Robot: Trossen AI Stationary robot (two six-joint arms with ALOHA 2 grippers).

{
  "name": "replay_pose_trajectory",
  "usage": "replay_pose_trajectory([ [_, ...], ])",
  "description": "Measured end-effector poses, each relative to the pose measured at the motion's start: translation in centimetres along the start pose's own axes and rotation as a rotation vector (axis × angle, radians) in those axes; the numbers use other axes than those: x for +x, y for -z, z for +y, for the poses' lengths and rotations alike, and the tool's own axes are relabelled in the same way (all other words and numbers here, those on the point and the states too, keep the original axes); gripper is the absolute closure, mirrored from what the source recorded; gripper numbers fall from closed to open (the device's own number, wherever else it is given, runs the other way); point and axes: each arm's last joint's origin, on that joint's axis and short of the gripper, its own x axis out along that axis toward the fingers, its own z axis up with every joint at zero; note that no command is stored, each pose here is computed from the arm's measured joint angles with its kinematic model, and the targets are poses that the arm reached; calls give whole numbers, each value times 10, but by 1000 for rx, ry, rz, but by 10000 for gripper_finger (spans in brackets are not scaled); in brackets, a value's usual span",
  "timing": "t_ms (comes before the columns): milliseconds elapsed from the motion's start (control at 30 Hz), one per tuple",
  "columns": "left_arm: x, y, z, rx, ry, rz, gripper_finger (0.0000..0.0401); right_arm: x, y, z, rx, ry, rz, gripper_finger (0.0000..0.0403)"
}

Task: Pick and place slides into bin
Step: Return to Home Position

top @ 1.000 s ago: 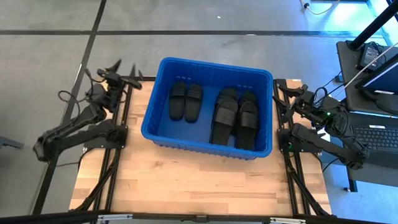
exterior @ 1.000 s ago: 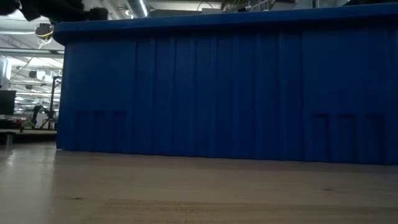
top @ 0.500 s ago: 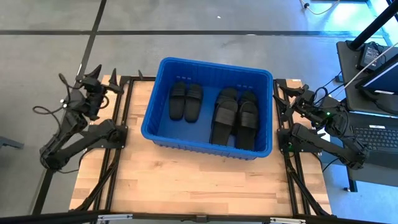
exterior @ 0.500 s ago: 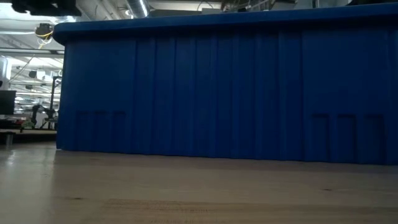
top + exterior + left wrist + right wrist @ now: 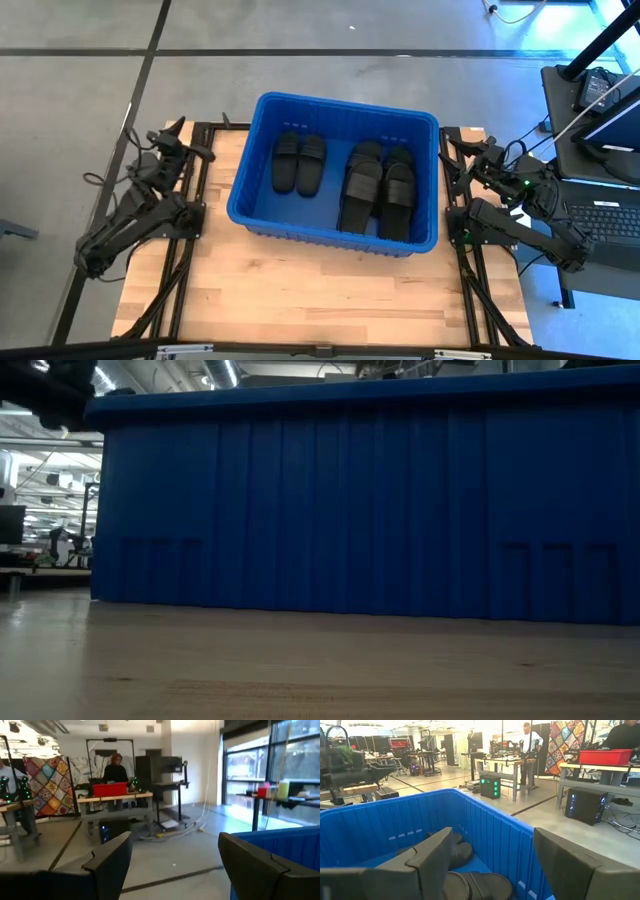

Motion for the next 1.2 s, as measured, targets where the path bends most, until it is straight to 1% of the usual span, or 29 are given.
replay_pose_trajectory([
  [100, 5, 15, -5, -24, -8, -45, 111, 0, 0, 0, 2, 0, 0, 125],
  [167, 8, 26, -7, -31, -33, -54, 111, 0, 0, 0, 2, 0, 0, 125],
  [333, 13, 52, -5, -24, -124, -10, 111, 0, 0, 0, 25, -1, 2, 125],
  [467, 16, 64, -2, -33, -144, 13, 111, 0, 3, 0, 34, 1, 27, 125],
  [633, 18, 67, 3, -14, -187, 19, 111, 0, 6, 0, 38, 5, 63, 125],
  [733, 19, 67, 7, -8, -230, 19, 111, 0, 6, -1, 36, 38, 58, 125],
  [900, 19, 67, 13, 2, -305, 20, 111, 1, 7, -2, 7, 57, 52, 125],
  [967, 20, 68, 15, 5, -330, 23, 111, 4, 12, -2, -11, 73, 68, 125],
  [1100, 20, 68, 16, 2, -343, 25, 111, 16, 32, -5, -39, 194, 88, 125],
  [1200, 20, 68, 16, 2, -342, 27, 111, 25, 44, -7, -101, 281, 55, 125],
])
